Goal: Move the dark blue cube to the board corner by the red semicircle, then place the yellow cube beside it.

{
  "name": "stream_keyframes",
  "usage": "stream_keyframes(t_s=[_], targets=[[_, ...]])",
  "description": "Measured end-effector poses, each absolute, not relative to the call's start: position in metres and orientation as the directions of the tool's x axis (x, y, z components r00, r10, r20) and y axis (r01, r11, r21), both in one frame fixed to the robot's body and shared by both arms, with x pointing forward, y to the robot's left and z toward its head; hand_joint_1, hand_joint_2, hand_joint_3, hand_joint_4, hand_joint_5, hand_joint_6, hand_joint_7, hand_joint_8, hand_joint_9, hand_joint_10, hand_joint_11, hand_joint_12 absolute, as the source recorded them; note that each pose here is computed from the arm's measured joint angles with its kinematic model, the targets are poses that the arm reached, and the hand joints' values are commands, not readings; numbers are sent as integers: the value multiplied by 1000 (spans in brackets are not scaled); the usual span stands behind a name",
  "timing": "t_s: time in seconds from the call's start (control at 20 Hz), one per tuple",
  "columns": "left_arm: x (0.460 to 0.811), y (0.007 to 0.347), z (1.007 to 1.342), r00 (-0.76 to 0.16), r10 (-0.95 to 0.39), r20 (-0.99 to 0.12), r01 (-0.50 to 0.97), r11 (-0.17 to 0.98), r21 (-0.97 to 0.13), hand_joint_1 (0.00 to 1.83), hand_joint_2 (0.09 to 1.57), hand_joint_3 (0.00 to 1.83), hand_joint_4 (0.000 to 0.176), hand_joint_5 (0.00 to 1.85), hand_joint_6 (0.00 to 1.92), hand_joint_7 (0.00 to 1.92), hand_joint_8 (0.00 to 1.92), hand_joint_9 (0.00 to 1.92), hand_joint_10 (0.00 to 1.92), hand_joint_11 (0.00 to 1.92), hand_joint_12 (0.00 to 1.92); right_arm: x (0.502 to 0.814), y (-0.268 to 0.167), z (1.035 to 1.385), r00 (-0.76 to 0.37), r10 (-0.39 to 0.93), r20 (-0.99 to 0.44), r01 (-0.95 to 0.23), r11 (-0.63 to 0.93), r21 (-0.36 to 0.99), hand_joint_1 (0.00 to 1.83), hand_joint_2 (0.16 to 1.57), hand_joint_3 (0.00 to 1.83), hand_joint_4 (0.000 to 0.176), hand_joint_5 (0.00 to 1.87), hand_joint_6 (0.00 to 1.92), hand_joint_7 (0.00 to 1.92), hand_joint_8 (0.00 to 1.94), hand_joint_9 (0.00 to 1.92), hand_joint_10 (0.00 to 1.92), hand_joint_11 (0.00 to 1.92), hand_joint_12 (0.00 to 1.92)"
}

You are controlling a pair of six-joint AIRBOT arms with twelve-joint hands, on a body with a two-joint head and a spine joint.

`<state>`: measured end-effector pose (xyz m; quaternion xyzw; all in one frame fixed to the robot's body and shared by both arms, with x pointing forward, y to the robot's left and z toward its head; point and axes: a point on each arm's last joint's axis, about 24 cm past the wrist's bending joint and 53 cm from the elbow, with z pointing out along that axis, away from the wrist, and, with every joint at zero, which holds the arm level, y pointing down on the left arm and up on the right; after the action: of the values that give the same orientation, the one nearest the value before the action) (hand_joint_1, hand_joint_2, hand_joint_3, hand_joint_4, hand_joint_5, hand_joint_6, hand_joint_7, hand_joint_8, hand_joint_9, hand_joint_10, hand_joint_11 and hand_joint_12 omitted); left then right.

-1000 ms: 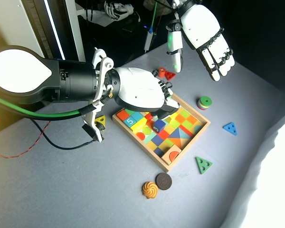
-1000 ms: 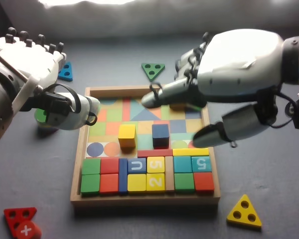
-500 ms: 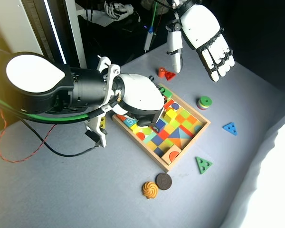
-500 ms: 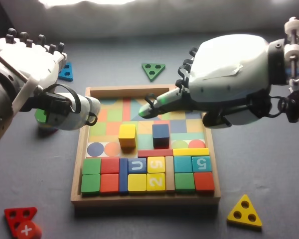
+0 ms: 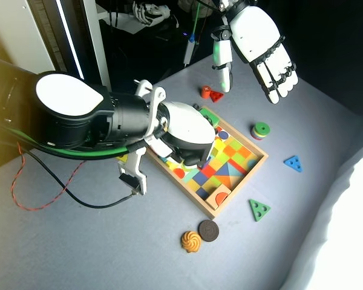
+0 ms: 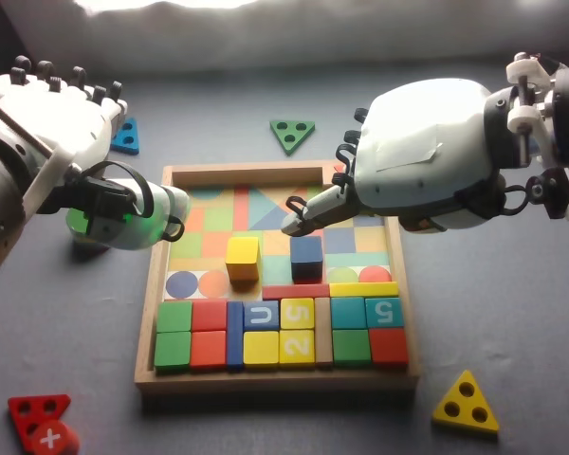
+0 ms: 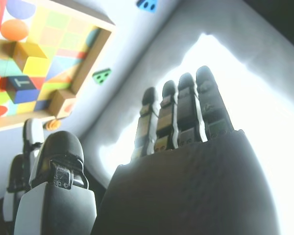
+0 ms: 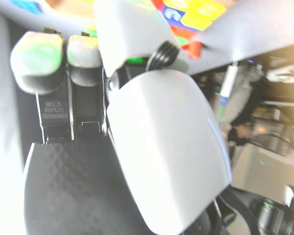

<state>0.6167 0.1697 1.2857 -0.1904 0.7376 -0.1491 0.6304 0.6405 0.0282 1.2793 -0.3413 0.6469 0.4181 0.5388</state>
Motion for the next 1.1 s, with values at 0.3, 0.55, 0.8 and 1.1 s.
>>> stream_keyframes(t_s=[0.3,0.55,0.8,1.1], targets=[[617,170,1286,-133,-469,-873,-93,883,-460,0,1263,0,0,81,6,50,3,27,3,1,2,655,31,1271,-203,1,-979,-882,434,184,1744,1135,0,0,371,3,1098,1941,1208,1921,1254,1921],[617,169,1286,-135,-474,-870,-92,880,-465,16,1265,0,0,92,5,49,4,16,3,0,0,655,33,1261,-214,-21,-977,-880,438,183,1753,1143,2,0,366,1,1057,1941,1146,1921,1234,1921],[616,170,1285,-140,-479,-867,-98,878,-469,0,1269,1,0,88,12,62,15,40,15,6,2,654,34,1248,-227,-42,-973,-878,441,186,1752,1137,0,0,363,1,1052,1941,1164,1921,1287,1921],[616,170,1285,-140,-479,-867,-98,878,-469,0,1265,0,0,74,7,52,6,30,7,3,2,653,37,1246,-222,-52,-974,-881,438,177,1766,1143,1,0,388,4,1081,1941,1178,1921,1251,1921]])
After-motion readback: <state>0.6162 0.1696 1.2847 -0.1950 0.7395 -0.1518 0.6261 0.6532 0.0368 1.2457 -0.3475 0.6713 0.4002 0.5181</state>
